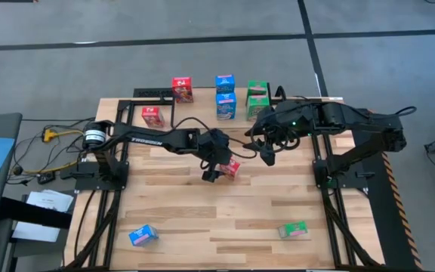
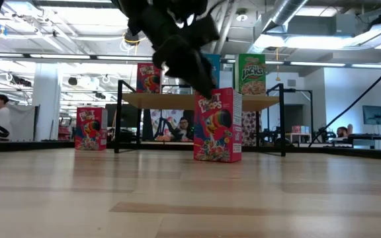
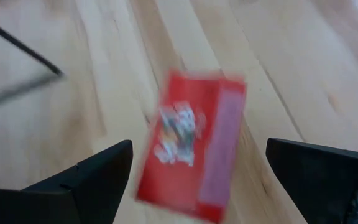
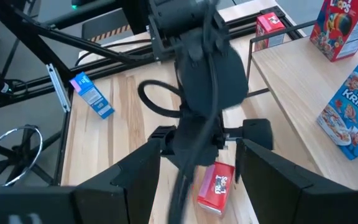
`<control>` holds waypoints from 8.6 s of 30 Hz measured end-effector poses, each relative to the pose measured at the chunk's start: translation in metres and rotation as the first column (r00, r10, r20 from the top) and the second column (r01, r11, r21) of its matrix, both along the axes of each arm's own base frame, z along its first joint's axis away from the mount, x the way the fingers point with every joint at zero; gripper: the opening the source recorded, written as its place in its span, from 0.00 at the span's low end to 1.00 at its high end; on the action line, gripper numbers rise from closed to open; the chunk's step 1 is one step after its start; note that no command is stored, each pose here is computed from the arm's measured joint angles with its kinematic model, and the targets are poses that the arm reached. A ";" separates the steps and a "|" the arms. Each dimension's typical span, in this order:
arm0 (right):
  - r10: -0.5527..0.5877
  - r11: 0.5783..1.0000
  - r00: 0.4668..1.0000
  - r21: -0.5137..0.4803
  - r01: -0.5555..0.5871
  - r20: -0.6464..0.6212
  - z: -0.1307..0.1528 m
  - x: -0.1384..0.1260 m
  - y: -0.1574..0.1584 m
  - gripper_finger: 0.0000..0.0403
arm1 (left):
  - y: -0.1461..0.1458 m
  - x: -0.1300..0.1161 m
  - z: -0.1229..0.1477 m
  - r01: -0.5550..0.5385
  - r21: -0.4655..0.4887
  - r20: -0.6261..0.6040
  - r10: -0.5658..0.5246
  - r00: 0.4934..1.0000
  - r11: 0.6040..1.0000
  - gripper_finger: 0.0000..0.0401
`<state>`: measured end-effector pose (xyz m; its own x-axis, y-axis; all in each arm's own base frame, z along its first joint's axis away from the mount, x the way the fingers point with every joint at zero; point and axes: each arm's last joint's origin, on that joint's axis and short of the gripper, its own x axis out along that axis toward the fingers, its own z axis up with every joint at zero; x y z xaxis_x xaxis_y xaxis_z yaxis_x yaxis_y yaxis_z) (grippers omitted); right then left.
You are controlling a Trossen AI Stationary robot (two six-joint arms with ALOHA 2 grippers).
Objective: Stack cereal on shelf
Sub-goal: Put the bottom red cereal box on the shelf aligned with the other red cereal box, then adjust the red cereal box on the shelf, then put the green cereal box on the shelf aligned with the other green cereal box
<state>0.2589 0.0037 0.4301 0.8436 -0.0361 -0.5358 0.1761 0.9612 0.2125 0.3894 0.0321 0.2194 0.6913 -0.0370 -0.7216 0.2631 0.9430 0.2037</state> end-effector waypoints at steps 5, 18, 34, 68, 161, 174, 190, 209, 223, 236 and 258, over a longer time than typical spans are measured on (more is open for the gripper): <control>0.000 1.000 1.000 0.000 0.000 -0.002 0.000 0.000 0.000 0.60 | 0.000 0.003 -0.007 -0.013 -0.016 -0.009 0.013 1.000 1.000 0.85; 0.001 1.000 1.000 0.001 -0.001 -0.006 0.000 0.000 0.000 0.60 | 0.000 0.004 -0.009 -0.016 -0.042 -0.015 0.016 1.000 0.999 0.63; 0.001 1.000 1.000 0.002 -0.001 -0.007 -0.001 0.000 0.000 0.60 | -0.002 -0.009 0.007 -0.068 -0.099 -0.048 0.064 0.997 0.993 0.51; -0.001 1.000 1.000 0.001 0.001 0.003 0.000 0.000 -0.001 0.60 | 0.050 -0.131 0.140 -0.253 -0.058 0.182 0.259 0.949 0.966 0.51; -0.179 0.983 0.984 -0.046 0.179 0.004 0.001 -0.006 -0.055 0.60 | 0.164 -0.195 0.125 -0.619 -0.167 0.075 0.635 0.769 0.768 0.67; -0.177 0.983 0.984 -0.049 0.177 0.003 0.001 -0.006 -0.055 0.60 | 0.155 -0.215 0.136 -0.755 0.050 0.066 0.752 0.656 0.654 0.67; -0.176 0.983 0.984 -0.050 0.176 0.003 0.001 -0.006 -0.055 0.60 | 0.176 -0.205 0.123 -0.856 0.135 0.082 0.856 0.511 0.498 0.67; -0.176 0.983 0.984 -0.051 0.176 0.002 0.001 -0.006 -0.055 0.60 | 0.187 -0.192 0.113 -0.832 0.130 0.084 0.830 0.552 0.540 0.67; -0.176 0.983 0.984 -0.053 0.176 0.002 0.001 -0.006 -0.055 0.60 | 0.188 -0.190 0.114 -0.823 0.115 0.099 0.818 0.566 0.556 0.67; -0.177 0.983 0.984 -0.051 0.177 0.002 0.001 -0.006 -0.055 0.60 | 0.187 -0.191 0.113 -0.816 0.135 0.091 0.813 0.576 0.563 0.67; -0.154 0.984 0.988 -0.088 0.153 -0.002 0.001 -0.006 -0.055 0.60 | 0.148 -0.231 0.141 -0.852 0.170 0.058 0.858 0.511 0.496 0.67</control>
<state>0.2530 -0.0508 0.4309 0.8195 -0.2119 -0.5324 0.3247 0.9373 0.1266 0.1586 0.1799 0.3601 0.3004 0.6728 -0.6761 -0.6451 0.6654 0.3756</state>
